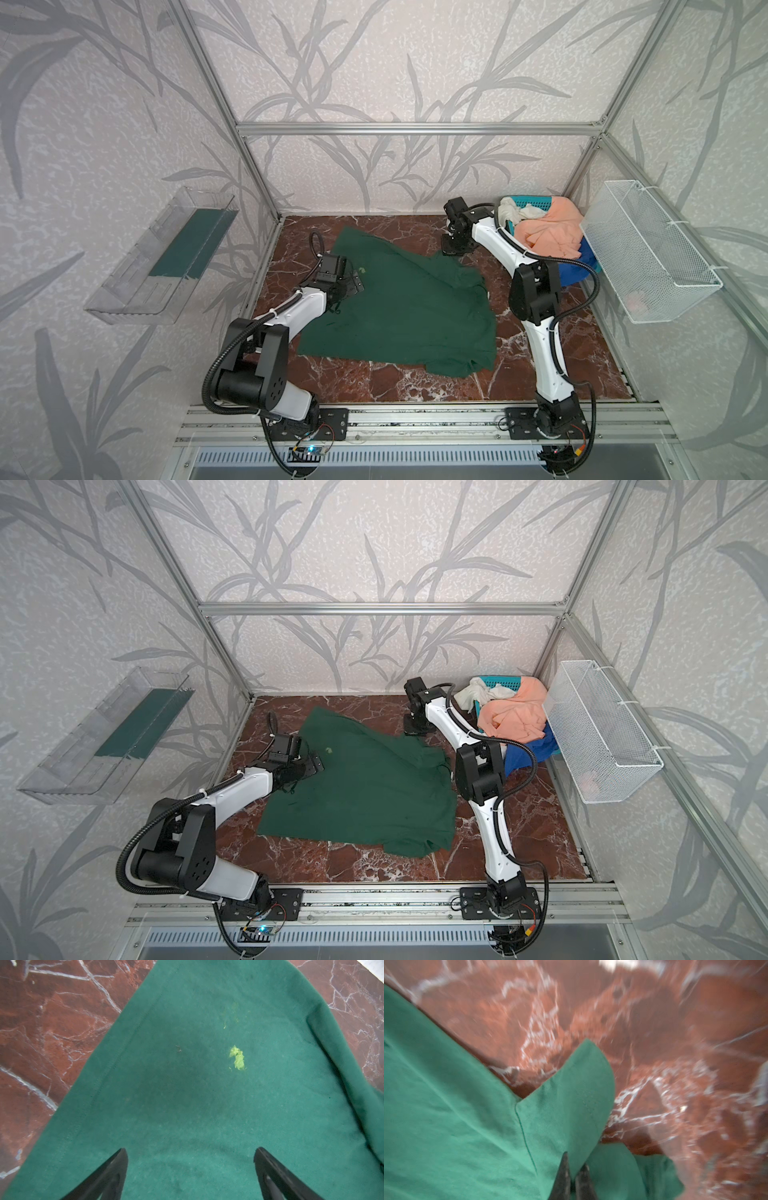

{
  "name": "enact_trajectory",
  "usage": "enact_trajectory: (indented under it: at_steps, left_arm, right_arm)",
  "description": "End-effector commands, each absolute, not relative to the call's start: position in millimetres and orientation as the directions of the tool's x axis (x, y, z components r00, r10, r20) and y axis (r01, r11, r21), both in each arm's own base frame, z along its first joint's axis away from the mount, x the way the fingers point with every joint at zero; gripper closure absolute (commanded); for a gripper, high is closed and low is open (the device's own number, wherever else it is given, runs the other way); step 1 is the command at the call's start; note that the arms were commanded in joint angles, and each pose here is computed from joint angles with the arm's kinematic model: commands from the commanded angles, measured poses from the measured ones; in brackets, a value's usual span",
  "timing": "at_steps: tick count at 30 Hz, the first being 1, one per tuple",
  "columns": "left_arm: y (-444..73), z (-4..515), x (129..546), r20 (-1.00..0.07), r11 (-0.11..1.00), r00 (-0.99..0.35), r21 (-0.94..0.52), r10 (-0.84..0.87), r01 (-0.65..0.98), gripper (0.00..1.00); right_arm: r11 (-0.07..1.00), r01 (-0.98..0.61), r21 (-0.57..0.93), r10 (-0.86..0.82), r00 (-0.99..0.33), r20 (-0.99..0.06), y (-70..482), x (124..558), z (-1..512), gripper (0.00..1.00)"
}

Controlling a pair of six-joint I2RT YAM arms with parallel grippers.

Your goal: Fold and stack the t-shirts

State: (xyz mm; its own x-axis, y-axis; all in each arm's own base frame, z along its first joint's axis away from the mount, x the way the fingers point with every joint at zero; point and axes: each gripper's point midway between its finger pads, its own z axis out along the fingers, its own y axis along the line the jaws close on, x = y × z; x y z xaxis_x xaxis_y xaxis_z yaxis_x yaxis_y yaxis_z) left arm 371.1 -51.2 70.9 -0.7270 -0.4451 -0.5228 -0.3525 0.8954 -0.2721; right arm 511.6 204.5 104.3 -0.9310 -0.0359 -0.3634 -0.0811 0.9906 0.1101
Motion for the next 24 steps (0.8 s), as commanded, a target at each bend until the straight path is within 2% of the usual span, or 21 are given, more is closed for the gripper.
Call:
enact_trajectory:
  at_steps: [1, 6, 15, 19, 20, 21, 22, 23, 24]
  left_arm:
    - [-48.4, 55.7, 363.7, -0.488, 0.889, -0.744, -0.258, -0.457, -0.378, 0.05]
    - [-46.8, 52.2, 362.0, -0.481, 0.892, -0.751, -0.241, -0.451, -0.381, 0.05]
    - [-45.6, 47.2, 362.9, -0.462, 0.902, -0.775, -0.206, -0.43, -0.379, 0.05]
    - [-44.0, 45.2, 360.1, -0.45, 0.904, -0.784, -0.188, -0.427, -0.385, 0.05]
    - [-43.2, 45.9, 359.8, -0.45, 0.904, -0.785, -0.183, -0.427, -0.387, 0.05]
    - [-43.0, 45.8, 358.9, -0.447, 0.904, -0.786, -0.181, -0.427, -0.387, 0.05]
    - [-43.1, 46.8, 358.9, -0.448, 0.904, -0.785, -0.182, -0.427, -0.388, 0.05]
    - [-42.4, 48.1, 358.5, -0.449, 0.904, -0.785, -0.179, -0.427, -0.389, 0.05]
    - [-42.3, 50.1, 358.4, -0.451, 0.904, -0.784, -0.18, -0.427, -0.388, 0.05]
  right_arm:
    - [0.996, -0.082, 0.026, -0.068, -0.932, -0.355, 189.2, 522.5, 101.6, 0.96]
    - [0.994, -0.096, -0.054, -0.11, -0.896, -0.43, 184.2, 557.3, 103.0, 1.0]
    - [0.963, -0.123, -0.241, -0.248, -0.758, -0.604, 175.2, 617.0, 107.6, 1.0]
    - [0.936, -0.082, -0.343, -0.295, -0.714, -0.635, 161.9, 634.1, 115.7, 0.97]
    - [0.93, -0.069, -0.361, -0.301, -0.707, -0.64, 158.3, 637.2, 118.1, 0.89]
    - [0.927, -0.056, -0.37, -0.3, -0.702, -0.646, 155.0, 639.2, 122.2, 0.76]
    - [0.929, -0.052, -0.366, -0.295, -0.701, -0.649, 153.6, 639.5, 124.5, 0.59]
    - [0.937, -0.057, -0.346, -0.284, -0.702, -0.653, 153.4, 638.9, 127.6, 0.36]
    - [0.948, -0.064, -0.313, -0.265, -0.704, -0.659, 154.5, 637.1, 132.1, 0.22]
